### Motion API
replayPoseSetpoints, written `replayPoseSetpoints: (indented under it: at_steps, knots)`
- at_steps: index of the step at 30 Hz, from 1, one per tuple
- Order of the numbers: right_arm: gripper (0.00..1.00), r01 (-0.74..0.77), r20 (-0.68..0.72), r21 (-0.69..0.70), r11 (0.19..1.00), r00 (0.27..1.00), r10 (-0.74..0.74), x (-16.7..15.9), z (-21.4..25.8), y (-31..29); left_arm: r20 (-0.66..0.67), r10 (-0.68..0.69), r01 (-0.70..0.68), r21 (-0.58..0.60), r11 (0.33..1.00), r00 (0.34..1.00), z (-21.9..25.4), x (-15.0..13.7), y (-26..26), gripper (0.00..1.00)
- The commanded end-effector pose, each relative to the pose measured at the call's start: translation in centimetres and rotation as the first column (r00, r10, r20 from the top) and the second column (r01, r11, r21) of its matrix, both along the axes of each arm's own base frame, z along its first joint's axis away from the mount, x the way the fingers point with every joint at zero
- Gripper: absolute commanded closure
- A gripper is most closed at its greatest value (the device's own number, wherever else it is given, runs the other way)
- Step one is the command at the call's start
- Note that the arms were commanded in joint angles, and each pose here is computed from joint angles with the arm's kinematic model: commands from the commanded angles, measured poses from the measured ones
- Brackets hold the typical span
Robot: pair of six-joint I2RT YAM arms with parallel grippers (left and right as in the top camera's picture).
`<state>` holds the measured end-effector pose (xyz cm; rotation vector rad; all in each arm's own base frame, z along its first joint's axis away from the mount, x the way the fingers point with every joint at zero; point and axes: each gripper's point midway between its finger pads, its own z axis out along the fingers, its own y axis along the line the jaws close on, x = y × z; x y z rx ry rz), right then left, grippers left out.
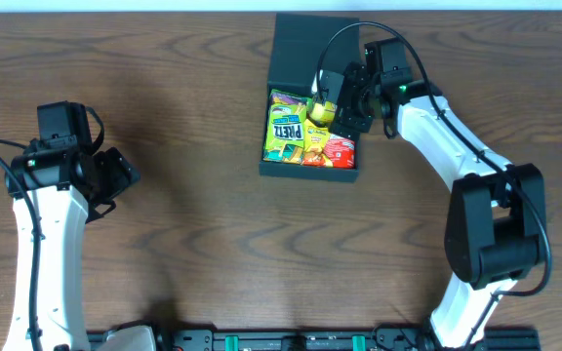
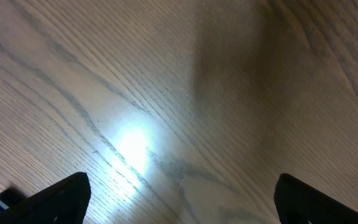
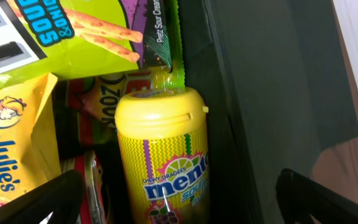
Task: Pack container
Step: 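Release the bottle and raise the right gripper to the box lid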
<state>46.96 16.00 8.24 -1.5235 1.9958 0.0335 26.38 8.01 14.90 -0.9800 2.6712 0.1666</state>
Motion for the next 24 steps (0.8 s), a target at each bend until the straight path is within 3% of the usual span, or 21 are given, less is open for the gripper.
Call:
replayPoseSetpoints:
  at_steps: [1, 5, 8, 10, 13, 16, 18, 19, 20, 23, 24]
  knots:
    - [0.01, 0.061, 0.045, 0.049, 0.997, 0.997, -0.063, 1.3, 3.2, 0.1, -0.011, -0.003, 0.003, -0.007, 1.000, 1.000, -0.2, 0.0, 0.0, 0.05]
    - [0.01, 0.185, 0.064, 0.175, 0.967, 0.978, -0.199, 2.4, 8.2, 0.5, -0.011, -0.003, 0.003, -0.007, 1.000, 1.000, -0.2, 0.0, 0.0, 0.05]
    - [0.01, 0.337, 0.037, 0.312, 0.888, 0.930, -0.366, 2.9, 12.8, 0.0, -0.011, -0.003, 0.003, -0.007, 1.000, 1.000, -0.2, 0.0, 0.0, 0.05]
    - [0.05, 0.534, -0.046, 0.412, 0.738, 0.821, -0.569, 3.2, 15.5, -1.9, -0.011, -0.003, 0.003, -0.007, 1.000, 1.000, -0.2, 0.0, 0.0, 0.05]
    - [0.36, 0.765, -0.237, 0.474, 0.435, 0.587, -0.774, 2.3, 17.0, -5.4, -0.011, -0.003, 0.003, -0.007, 1.000, 1.000, -0.2, 0.0, 0.0, 0.05]
    - [0.58, 0.868, -0.384, 0.418, 0.268, 0.436, -0.814, 0.0, 16.6, -7.6, -0.011, -0.003, 0.003, -0.007, 1.000, 1.000, -0.2, 0.0, 0.0, 0.05]
    - [0.50, 0.917, -0.452, 0.339, 0.210, 0.354, -0.819, -1.7, 15.3, -8.6, -0.011, -0.003, 0.003, -0.007, 1.000, 1.000, -0.2, 0.0, 0.0, 0.05]
    - [0.38, 0.932, -0.481, 0.292, 0.213, 0.336, -0.810, -2.7, 14.5, -8.6, -0.011, -0.003, 0.003, -0.007, 1.000, 1.000, -0.2, 0.0, 0.0, 0.05]
    - [0.32, 0.944, -0.515, 0.245, 0.220, 0.319, -0.796, -3.7, 13.8, -8.3, -0.011, -0.003, 0.003, -0.007, 1.000, 1.000, -0.2, 0.0, 0.0, 0.05]
    - [0.50, 0.981, -0.600, 0.100, 0.166, 0.193, -0.776, -6.6, 11.6, -8.0, -0.011, -0.003, 0.003, -0.007, 1.000, 1.000, -0.2, 0.0, 0.0, 0.05]
    - [0.50, 0.989, -0.615, 0.061, 0.138, 0.146, -0.775, -7.3, 11.0, -8.0, -0.011, -0.003, 0.003, -0.007, 1.000, 1.000, -0.2, 0.0, 0.0, 0.05]
